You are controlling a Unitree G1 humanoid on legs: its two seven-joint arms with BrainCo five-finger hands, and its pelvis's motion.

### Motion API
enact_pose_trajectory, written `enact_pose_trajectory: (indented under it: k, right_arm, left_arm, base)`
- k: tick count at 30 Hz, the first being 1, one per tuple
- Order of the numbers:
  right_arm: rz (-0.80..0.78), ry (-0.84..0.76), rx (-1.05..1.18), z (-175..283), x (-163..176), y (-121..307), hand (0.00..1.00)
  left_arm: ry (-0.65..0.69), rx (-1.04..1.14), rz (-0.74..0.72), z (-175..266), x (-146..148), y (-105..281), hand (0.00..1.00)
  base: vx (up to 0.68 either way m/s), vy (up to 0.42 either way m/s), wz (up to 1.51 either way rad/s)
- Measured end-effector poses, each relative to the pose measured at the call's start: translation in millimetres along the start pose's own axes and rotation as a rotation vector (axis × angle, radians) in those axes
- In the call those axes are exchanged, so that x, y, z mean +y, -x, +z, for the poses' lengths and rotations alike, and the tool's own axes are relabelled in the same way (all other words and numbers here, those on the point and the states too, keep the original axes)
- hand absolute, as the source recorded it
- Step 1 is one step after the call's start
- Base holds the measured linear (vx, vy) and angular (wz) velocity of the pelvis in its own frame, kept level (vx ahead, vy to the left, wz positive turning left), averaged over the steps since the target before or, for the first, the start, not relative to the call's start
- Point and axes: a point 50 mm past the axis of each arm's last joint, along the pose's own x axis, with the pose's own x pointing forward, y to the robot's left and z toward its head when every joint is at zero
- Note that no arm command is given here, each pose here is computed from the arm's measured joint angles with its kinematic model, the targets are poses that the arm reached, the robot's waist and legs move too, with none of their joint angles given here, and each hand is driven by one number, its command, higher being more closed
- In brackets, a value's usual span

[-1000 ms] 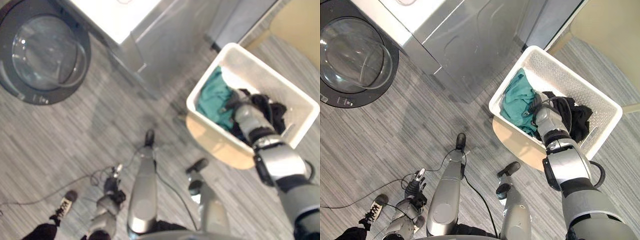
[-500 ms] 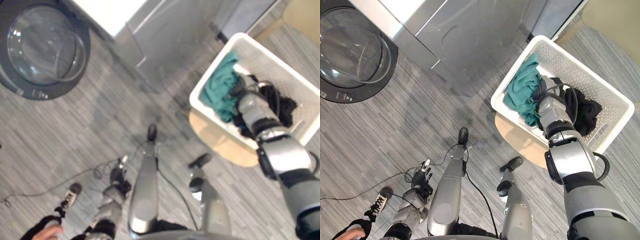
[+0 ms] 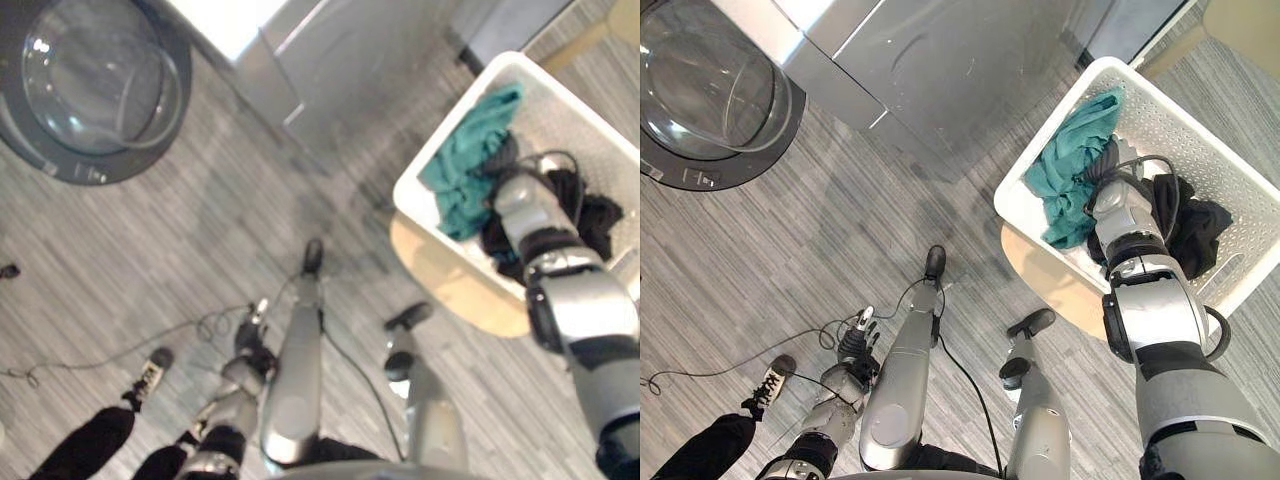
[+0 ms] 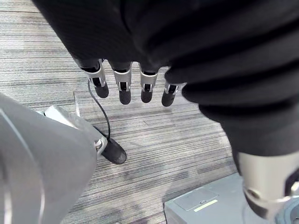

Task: Pick up the laundry basket with both hands and put the clothes into the washing machine.

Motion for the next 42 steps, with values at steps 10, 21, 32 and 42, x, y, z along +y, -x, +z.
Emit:
enact_pose_trajectory:
  k: [10, 21, 32, 42]
  right_arm:
    - [-0.076, -0.151, -0.258, 49, 4, 20, 1.0]
    - [-0.251, -0.461, -0.461, 55, 6, 91, 1.0]
    - [-0.206, -0.557, -0.464, 22, 26, 145, 1.0]
    - [0.168, -0.816, -0.786, 71, 44, 184, 1.0]
  left_arm:
    - [0.041, -0.035, 0.097, 9, 19, -1, 0.0]
    - [-0.048, -0.149, 0.097, 34, 31, 6, 0.0]
    - [-0.165, -0.447, -0.077, 91, 3, 39, 0.0]
    - [-0.289, -0.796, -0.414, 173, -69, 65, 0.0]
  base:
    - [0.02, 0.039, -0.13]
    - [0.01, 0.023, -0.12]
    - [0.01, 0.026, -0.07]
    - [0.04, 0.028, -0.21]
